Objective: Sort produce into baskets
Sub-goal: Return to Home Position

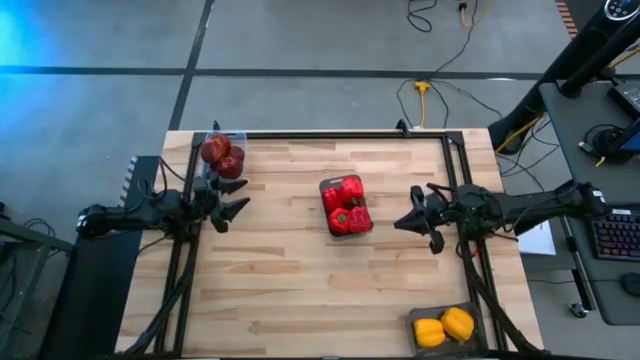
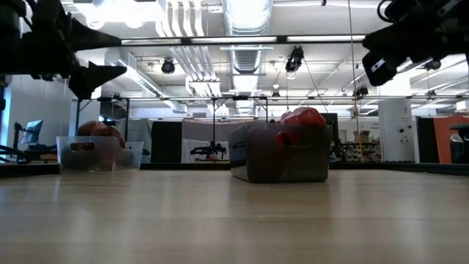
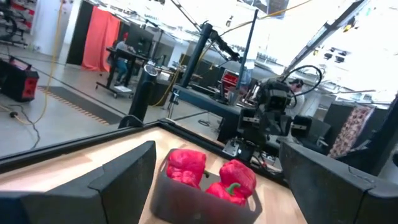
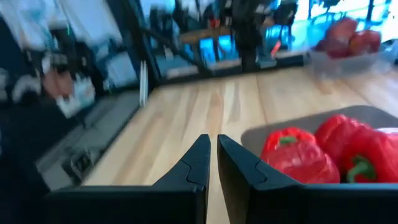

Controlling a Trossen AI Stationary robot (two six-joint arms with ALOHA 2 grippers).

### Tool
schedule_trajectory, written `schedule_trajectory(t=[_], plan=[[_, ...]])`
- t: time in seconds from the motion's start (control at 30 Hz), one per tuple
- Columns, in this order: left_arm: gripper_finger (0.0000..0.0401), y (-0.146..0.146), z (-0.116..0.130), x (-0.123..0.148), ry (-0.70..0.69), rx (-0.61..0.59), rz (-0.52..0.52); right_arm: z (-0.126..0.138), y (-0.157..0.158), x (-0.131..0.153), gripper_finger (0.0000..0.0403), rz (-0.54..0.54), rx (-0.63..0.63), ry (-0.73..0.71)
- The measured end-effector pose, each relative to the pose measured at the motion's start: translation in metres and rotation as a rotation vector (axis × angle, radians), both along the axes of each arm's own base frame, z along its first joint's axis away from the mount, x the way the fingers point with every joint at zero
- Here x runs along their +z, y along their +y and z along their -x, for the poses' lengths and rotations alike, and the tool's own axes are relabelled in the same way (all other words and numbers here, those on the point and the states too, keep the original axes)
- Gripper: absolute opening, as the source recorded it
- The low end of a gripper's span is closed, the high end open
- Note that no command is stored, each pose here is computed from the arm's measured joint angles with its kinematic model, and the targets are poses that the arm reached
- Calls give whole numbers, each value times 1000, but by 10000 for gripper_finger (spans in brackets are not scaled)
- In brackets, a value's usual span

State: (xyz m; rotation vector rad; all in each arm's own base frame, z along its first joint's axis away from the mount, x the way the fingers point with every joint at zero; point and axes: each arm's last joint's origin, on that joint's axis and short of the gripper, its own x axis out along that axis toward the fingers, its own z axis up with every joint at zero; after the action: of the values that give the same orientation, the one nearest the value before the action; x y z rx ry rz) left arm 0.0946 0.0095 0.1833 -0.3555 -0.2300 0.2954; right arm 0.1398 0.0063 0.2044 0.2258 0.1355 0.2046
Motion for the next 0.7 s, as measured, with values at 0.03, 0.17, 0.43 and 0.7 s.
schedule_trajectory(t=[0.03, 0.17, 0.43, 0.7], plan=[[323, 0, 0, 0, 0, 8, 0, 2, -1, -4, 22, -13, -11, -18], [323, 0, -1, 0, 7, 17, -1, 10, -2, -23, 22, -11, -16, -68], [323, -1, -1, 0, -15, -31, 46, 28, -4, -27, 22, 61, -100, -204], [323, -1, -1, -2, -3, -52, 69, 43, -4, -28, 22, 89, -119, -230]])
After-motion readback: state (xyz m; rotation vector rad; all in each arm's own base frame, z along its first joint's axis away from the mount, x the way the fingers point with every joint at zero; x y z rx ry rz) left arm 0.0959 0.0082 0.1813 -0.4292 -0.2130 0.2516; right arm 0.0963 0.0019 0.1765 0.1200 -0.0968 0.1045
